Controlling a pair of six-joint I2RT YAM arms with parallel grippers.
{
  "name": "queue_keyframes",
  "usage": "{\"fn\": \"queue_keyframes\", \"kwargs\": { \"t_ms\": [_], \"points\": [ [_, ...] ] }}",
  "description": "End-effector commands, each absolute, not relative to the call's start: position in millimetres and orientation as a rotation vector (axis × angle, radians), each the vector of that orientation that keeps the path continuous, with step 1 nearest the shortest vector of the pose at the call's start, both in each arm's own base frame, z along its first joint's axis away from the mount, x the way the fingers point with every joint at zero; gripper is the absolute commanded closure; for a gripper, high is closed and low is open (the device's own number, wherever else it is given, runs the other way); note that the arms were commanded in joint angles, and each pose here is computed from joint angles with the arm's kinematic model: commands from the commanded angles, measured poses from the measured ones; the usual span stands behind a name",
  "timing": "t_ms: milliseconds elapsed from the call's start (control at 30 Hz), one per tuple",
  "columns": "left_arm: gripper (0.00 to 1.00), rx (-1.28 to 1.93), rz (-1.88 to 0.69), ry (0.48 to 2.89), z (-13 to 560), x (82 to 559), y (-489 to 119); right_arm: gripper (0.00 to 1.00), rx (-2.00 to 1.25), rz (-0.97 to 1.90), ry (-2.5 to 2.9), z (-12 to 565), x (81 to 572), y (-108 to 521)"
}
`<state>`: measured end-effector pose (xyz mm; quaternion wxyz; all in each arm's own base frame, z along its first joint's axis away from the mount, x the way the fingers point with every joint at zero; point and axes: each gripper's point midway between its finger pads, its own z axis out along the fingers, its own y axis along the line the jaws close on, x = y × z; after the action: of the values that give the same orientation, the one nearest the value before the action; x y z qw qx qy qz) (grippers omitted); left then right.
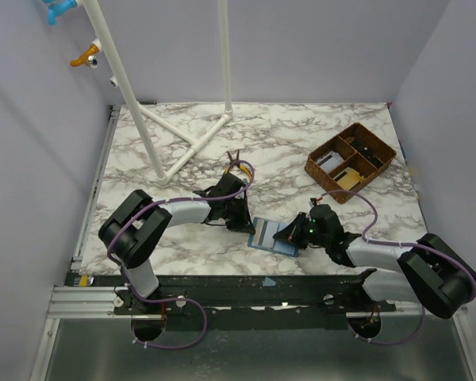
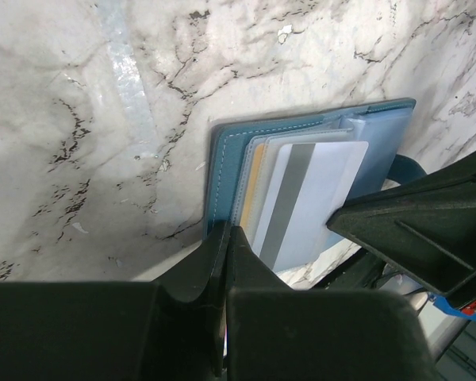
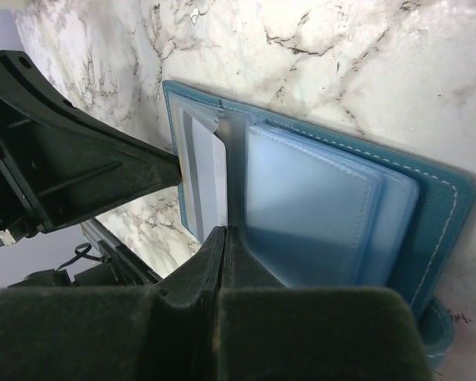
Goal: Take the credit cards out of the card holder
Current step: Remove the credit card from the card holder.
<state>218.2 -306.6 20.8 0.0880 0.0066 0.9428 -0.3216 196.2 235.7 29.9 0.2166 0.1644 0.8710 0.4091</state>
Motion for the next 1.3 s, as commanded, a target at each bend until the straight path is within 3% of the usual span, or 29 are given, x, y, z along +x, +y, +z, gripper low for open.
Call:
{"fn": "queue_keyframes", "kwargs": {
  "t_ms": [0, 1267],
  "points": [
    [1.00, -0.050, -0.596, 2.973, -34, 198, -250, 0.99, 0.443, 1.060, 2.417, 29, 198, 228],
    [1.00, 0.016, -0.672, 2.892, -3, 217, -263, 0.99, 0.455, 0.877, 2.427, 44, 180, 186]
  ]
}}
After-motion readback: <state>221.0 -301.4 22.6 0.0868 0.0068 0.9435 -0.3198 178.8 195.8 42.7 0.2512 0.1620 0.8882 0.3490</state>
